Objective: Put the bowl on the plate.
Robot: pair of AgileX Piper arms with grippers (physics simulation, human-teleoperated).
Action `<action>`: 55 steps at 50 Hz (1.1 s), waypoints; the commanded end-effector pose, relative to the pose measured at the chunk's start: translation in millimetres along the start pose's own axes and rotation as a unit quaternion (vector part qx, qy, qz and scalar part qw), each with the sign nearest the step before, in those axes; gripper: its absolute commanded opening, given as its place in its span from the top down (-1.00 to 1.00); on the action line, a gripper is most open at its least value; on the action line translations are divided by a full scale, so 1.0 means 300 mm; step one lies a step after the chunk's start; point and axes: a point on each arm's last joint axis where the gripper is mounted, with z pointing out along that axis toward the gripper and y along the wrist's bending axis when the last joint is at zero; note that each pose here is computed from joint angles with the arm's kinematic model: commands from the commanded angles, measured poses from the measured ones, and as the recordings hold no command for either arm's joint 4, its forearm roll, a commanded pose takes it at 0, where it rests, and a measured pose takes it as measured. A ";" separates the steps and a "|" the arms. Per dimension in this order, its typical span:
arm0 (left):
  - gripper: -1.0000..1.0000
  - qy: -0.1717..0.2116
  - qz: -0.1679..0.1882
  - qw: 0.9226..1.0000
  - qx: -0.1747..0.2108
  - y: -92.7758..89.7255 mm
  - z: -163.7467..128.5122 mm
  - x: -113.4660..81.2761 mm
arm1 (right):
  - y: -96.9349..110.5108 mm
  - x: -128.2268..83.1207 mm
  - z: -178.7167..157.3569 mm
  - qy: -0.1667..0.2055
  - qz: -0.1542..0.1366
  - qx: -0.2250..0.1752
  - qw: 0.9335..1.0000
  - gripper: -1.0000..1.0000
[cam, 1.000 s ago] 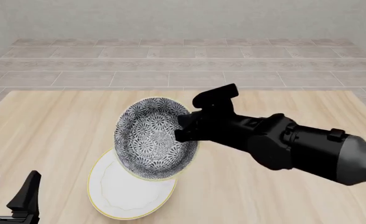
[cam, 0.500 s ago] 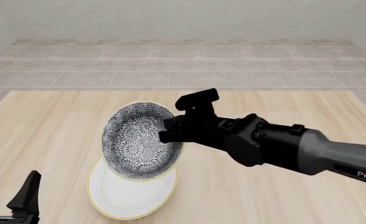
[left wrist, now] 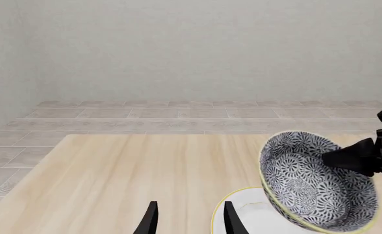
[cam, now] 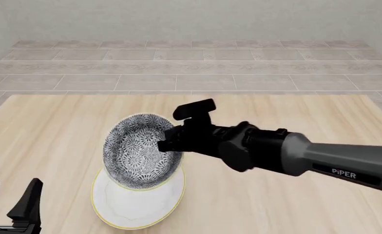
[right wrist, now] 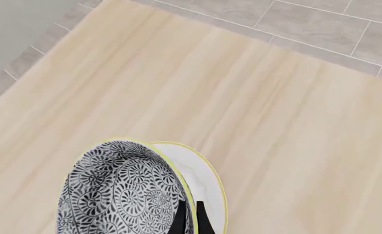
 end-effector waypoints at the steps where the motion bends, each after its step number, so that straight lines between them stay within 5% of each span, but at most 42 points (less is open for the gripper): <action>1: -1.00 0.000 0.000 1.000 0.000 0.000 0.000 0.000 | -0.010 0.003 0.040 0.006 0.019 0.005 1.000 1.00; 55: -1.00 0.000 0.000 1.000 0.000 0.000 0.000 0.000 | 0.016 0.094 0.141 0.031 0.026 -0.003 0.999 1.00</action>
